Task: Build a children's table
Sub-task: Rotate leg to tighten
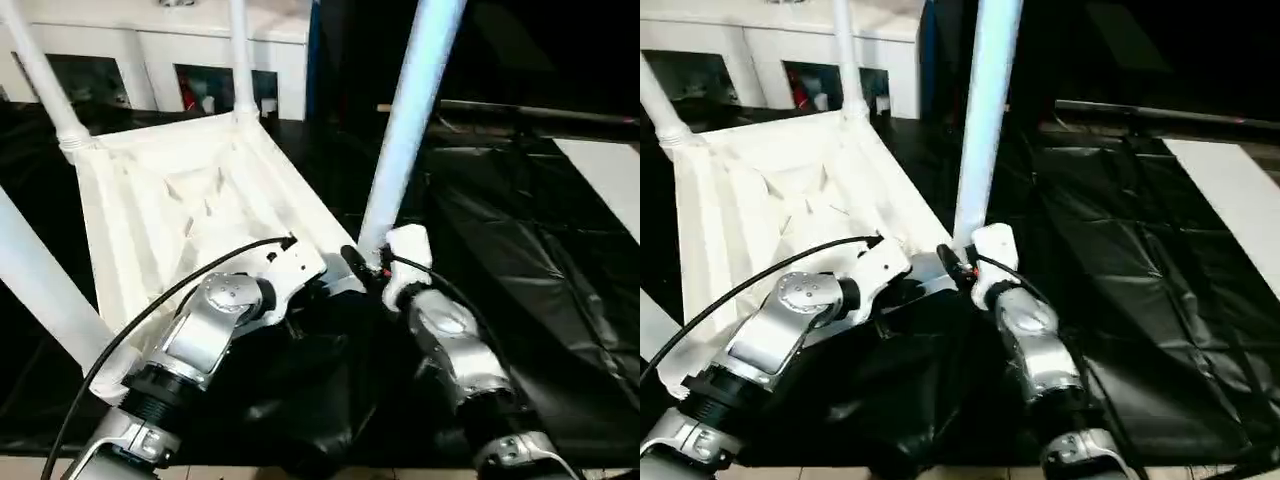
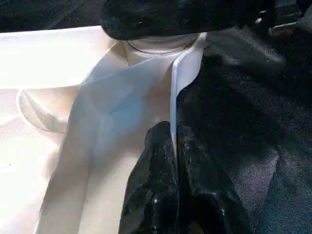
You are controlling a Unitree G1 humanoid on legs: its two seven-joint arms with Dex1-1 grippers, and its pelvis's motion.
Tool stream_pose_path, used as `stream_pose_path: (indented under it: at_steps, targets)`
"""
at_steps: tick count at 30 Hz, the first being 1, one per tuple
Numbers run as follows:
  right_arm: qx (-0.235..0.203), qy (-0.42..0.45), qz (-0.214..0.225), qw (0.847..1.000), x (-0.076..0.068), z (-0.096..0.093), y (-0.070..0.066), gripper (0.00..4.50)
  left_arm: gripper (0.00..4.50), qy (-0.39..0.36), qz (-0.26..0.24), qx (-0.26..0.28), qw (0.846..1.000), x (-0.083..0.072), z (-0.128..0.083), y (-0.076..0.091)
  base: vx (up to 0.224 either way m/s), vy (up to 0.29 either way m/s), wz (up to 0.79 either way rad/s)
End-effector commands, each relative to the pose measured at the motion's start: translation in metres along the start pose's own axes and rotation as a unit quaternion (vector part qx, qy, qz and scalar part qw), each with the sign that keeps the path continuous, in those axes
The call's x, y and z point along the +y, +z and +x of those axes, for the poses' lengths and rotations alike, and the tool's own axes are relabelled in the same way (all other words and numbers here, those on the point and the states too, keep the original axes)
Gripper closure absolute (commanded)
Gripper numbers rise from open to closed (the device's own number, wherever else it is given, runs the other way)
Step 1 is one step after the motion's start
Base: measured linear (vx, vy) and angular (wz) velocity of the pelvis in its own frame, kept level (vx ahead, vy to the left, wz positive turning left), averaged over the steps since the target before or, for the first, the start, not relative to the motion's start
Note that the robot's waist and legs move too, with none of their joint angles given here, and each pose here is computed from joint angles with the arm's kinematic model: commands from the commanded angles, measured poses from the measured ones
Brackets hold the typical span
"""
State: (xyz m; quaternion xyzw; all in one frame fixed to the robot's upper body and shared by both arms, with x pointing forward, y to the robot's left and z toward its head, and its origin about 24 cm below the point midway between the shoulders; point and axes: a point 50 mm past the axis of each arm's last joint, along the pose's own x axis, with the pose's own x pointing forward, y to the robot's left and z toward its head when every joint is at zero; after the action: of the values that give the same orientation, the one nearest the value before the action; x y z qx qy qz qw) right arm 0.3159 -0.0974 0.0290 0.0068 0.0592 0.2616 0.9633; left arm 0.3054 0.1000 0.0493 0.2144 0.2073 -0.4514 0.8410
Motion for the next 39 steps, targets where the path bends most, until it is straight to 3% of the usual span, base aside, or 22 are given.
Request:
stream_pose_path:
  at_steps: [1, 7, 12, 13, 21, 32, 39]
  targets:
    - [-0.015, 0.091, -0.009, 0.996, 0.018, 0.0, 0.005, 1.25, 4.5, 0.03, -0.018, 0.035, 0.999, 0.003, 0.0, -0.019, 0.0, 0.0, 0.0]
    - [0.0, 0.147, -0.035, 0.988, -0.002, -0.011, 0.017, 1.04, 4.5, 0.008, 0.003, 0.03, 1.0, 0.004, -0.007, -0.018, 0.0, 0.0, 0.0]
    - [0.039, 0.268, -0.075, 0.96, -0.016, -0.038, 0.014, 1.04, 4.5, -0.069, 0.032, 0.012, 0.997, -0.002, -0.017, -0.019, 0.0, 0.0, 0.0]
    - [0.053, 0.298, -0.085, 0.949, -0.018, -0.044, 0.013, 1.04, 4.5, -0.117, 0.048, 0.0, 0.992, -0.007, -0.024, -0.02, 0.0, 0.0, 0.0]
    - [0.058, 0.337, -0.095, 0.935, -0.012, -0.045, 0.012, 1.04, 4.5, -0.185, 0.06, -0.005, 0.981, -0.014, -0.037, -0.022, 0.0, 0.0, 0.0]
    - [0.061, 0.373, -0.096, 0.921, -0.004, -0.041, 0.009, 1.04, 4.5, -0.207, 0.065, -0.008, 0.976, -0.016, -0.042, -0.024, 0.0, 0.0, 0.0]
    - [0.06, 0.378, -0.084, 0.92, -0.003, -0.042, 0.008, 1.68, 4.5, -0.208, 0.064, -0.009, 0.976, -0.015, -0.043, -0.024, 0.0, 0.0, 0.0]
